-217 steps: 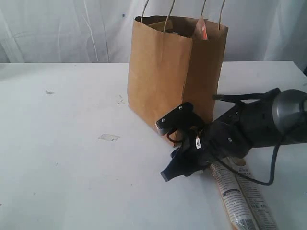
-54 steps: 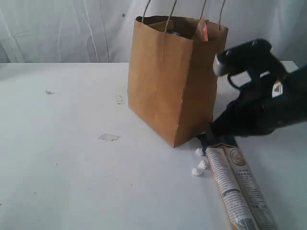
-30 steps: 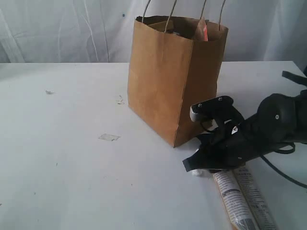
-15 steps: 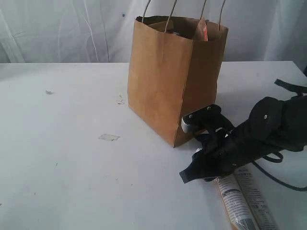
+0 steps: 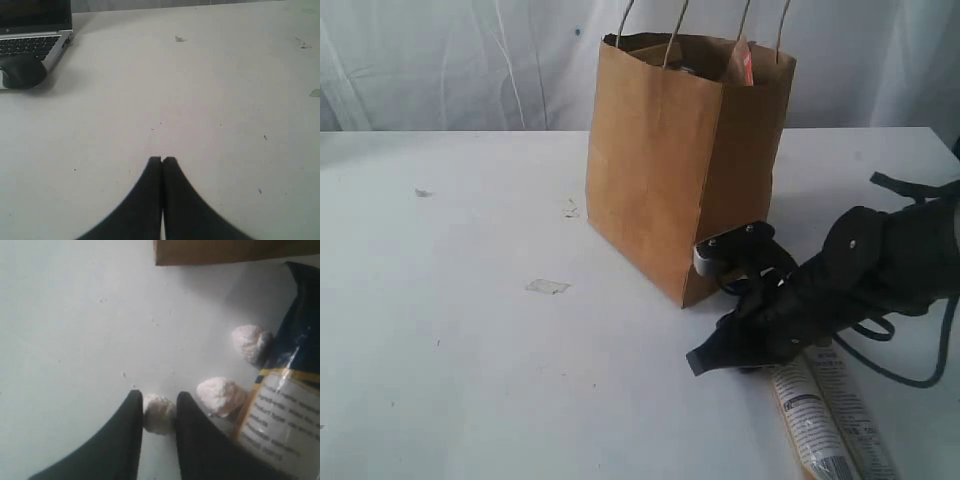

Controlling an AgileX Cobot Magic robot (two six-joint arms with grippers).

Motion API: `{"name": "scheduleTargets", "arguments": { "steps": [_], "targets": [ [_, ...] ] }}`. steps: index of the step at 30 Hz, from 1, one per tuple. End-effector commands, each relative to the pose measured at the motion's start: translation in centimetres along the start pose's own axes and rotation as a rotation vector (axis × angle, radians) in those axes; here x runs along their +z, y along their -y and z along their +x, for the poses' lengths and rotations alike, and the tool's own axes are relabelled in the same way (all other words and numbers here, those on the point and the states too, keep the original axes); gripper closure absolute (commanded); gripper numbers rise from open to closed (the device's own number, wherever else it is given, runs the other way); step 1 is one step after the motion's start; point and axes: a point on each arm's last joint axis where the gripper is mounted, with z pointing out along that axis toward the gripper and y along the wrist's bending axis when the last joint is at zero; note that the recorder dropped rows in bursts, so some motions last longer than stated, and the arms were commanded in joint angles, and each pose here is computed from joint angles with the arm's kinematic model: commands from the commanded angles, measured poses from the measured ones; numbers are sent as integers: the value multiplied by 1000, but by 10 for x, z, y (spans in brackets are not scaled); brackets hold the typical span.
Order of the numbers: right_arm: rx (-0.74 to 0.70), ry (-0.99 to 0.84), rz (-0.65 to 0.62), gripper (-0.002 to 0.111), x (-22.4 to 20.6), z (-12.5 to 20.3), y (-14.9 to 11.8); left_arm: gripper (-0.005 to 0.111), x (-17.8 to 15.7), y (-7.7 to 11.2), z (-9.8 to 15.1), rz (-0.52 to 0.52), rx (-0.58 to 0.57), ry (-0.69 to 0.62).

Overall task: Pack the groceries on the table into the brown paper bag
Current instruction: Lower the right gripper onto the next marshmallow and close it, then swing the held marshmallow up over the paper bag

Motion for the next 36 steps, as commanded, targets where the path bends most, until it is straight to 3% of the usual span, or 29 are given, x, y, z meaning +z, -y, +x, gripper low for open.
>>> {"name": "scheduleTargets", "arguments": {
  "steps": [1,4,6,9,11,13,20,36],
  "targets": [
    [-1,-45,-81,108,-7,-11,-7,107,0,0,1,1,-5,4],
    [4,-82,-160,108,-13,-20,-14,107,0,0,1,1,-5,4],
    [43,-112,-280,108,-21,-27,-25,107,0,0,1,1,-5,4],
    [-26,-128,-602,108,-37,-32,-52,107,0,0,1,1,-5,4],
    [-118,-60,-908,108,-56,-35,-73,107,0,0,1,1,-5,4],
    [-156,82,-1003,108,-64,-45,-84,107,0,0,1,1,-5,4],
    [-153,136,-1054,108,-76,-49,-101,107,0,0,1,1,-5,4],
    [-150,193,-1069,108,-88,-53,-104,107,0,0,1,1,-5,4]
  ]
}}
